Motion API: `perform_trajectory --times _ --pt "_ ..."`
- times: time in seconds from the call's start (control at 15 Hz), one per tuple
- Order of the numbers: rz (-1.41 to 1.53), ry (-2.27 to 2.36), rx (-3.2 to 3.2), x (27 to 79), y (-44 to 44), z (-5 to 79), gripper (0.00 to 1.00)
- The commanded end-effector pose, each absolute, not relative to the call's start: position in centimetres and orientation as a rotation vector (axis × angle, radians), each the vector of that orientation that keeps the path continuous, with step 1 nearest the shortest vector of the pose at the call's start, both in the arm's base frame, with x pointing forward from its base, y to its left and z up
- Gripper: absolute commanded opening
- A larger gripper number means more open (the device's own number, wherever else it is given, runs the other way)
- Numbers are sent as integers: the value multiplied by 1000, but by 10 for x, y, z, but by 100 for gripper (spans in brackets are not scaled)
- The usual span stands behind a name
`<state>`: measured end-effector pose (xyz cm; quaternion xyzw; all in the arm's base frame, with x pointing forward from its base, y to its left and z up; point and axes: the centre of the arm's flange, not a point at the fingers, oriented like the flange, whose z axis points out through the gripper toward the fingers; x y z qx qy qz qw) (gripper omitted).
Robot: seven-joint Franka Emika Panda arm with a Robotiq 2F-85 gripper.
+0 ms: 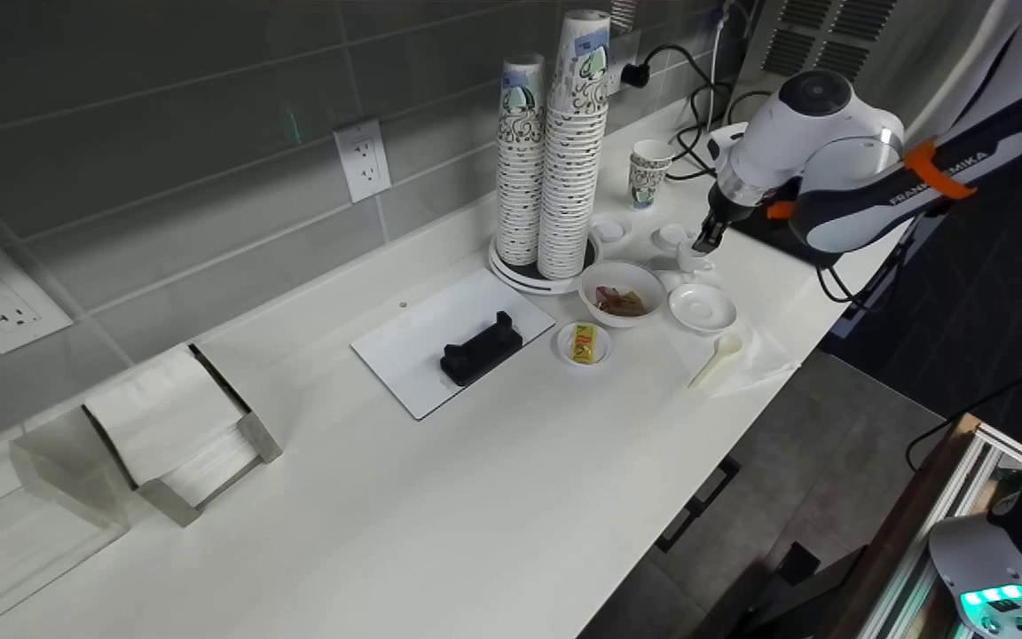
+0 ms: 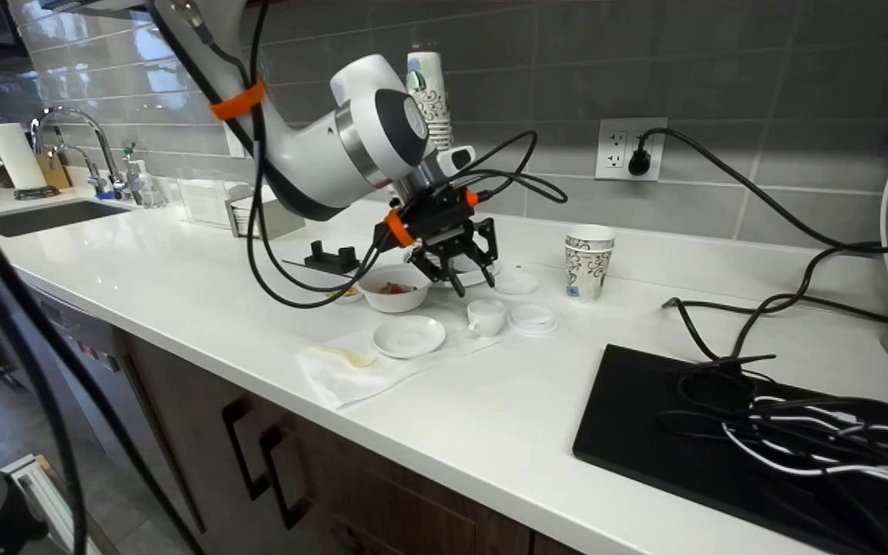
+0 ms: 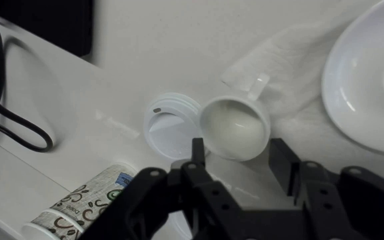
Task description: Remove the mug from the plate and then put it on the counter
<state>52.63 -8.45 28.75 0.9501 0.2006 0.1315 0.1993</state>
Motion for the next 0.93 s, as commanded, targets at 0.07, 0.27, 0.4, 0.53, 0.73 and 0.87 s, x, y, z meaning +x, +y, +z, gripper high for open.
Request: perform_trajectory --times 0.07,0.27,0.4,0.53,0.73,0.87 --pt "448 382 2716 477 -63 302 93" --pt "491 242 2725 446 -58 310 100" --pt "544 167 2701 421 -52 321 100" --pt "623 123 2683 395 -43 334 100" --pt "613 142 2688 418 -49 333 100" --pt "647 129 2679 404 -47 341 100"
